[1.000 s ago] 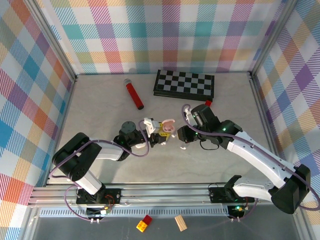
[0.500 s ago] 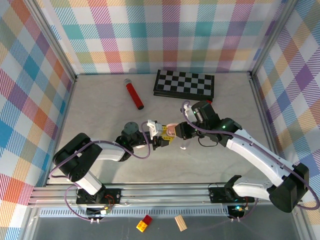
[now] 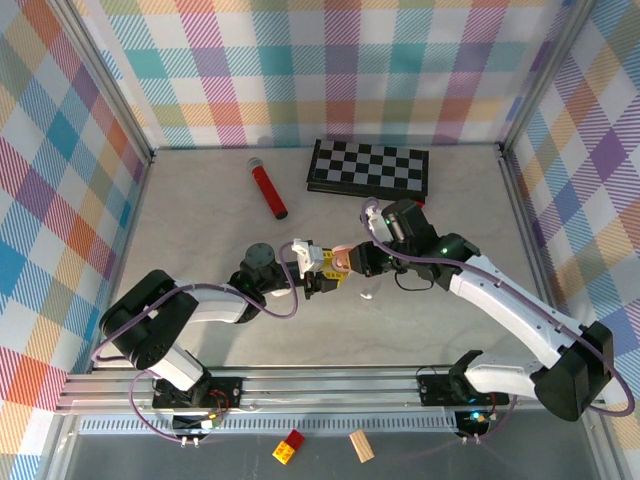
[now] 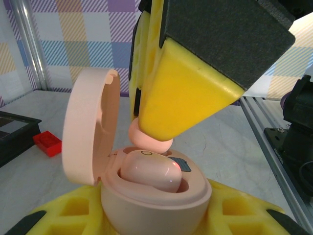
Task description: Insert the wireless bluetooth earbuds into the charging case
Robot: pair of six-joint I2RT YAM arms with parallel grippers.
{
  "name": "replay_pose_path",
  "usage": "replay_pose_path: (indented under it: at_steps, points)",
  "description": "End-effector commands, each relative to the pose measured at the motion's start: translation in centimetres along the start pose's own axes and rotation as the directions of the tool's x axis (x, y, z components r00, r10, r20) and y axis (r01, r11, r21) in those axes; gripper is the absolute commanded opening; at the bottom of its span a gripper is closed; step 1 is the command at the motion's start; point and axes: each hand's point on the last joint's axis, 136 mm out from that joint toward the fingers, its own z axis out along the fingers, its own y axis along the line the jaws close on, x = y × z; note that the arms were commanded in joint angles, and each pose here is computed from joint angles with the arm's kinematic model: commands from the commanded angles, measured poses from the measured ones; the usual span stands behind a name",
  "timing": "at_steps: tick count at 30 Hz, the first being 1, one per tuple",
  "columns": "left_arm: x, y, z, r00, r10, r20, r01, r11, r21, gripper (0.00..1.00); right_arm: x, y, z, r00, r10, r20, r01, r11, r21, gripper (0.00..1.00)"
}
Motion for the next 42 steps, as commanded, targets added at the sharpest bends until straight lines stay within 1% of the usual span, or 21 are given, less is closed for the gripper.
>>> replay_pose_path:
  at_steps: [1,6,8,10,12,17,20,23,25,28,32,37,42]
  points:
    - [-2.5,-0.4,0.3,0.997,0.045,0.06,-0.046,0.999,0.019,0.33,-0.4,0.3,0.0,1.0,-0.007,0.009,0.007,1.0,-0.021,0.18]
    - [-3.0,-0.4,0.3,0.996,0.048,0.077,-0.05,0.999,0.021,0.33,-0.1,-0.4,0.1,1.0,-0.001,0.002,0.001,1.0,0.005,0.19]
    - [-3.2,-0.5,0.3,0.995,0.047,0.083,-0.049,0.998,0.025,0.33,-0.1,-0.5,0.2,1.0,0.003,-0.001,-0.003,1.0,0.009,0.22]
    - [-3.3,-0.5,0.4,0.995,0.046,0.088,-0.048,0.998,0.028,0.33,-0.3,-0.3,0.1,1.0,0.007,0.005,-0.007,1.0,0.003,0.3]
    - [-3.4,-0.5,0.4,0.995,0.046,0.089,-0.049,0.998,0.027,0.33,-0.5,-0.2,-0.3,1.0,0.006,0.021,-0.006,1.0,0.0,0.34]
    - [-2.9,-0.3,0.4,0.995,0.042,0.086,-0.044,0.999,0.016,0.33,-0.8,0.0,-2.0,0.997,-0.02,0.078,0.02,1.0,-0.002,0.49]
    - [-2.8,-0.2,0.4,0.996,0.037,0.086,-0.038,0.999,0.016,0.33,-1.3,0.4,-3.2,0.989,-0.035,0.141,0.038,0.999,-0.023,0.61]
    - [-2.7,-0.2,0.5,0.997,0.035,0.072,-0.036,0.999,0.014,0.33,-2.7,1.0,-4.2,0.975,-0.018,0.221,0.032,0.998,-0.059,0.74]
    - [-2.4,-0.5,0.6,0.998,0.048,0.049,-0.049,0.999,0.018,0.33,-3.7,0.9,-4.6,0.968,0.007,0.252,0.007,0.998,-0.055,0.78]
    - [-2.4,-0.8,0.8,0.998,0.059,0.034,-0.06,0.998,0.029,0.33,-5.2,0.3,-4.6,0.962,0.055,0.267,-0.047,0.998,-0.038,0.83]
    - [-2.9,-1.0,0.9,0.997,0.065,0.043,-0.066,0.997,0.032,0.33,-6.1,0.2,-3.2,0.969,0.092,0.23,-0.083,0.995,-0.046,0.87]
    - [-3.6,-0.6,0.9,0.997,0.057,0.05,-0.058,0.998,0.01,0.33,-5.8,-0.9,-1.5,0.973,0.129,0.191,-0.128,0.992,-0.017,0.89]
    - [-3.9,0.3,0.8,0.997,0.053,0.048,-0.051,0.998,-0.043,0.33,-4.8,-1.3,-1.3,0.975,0.133,0.176,-0.133,0.991,-0.014,0.88]
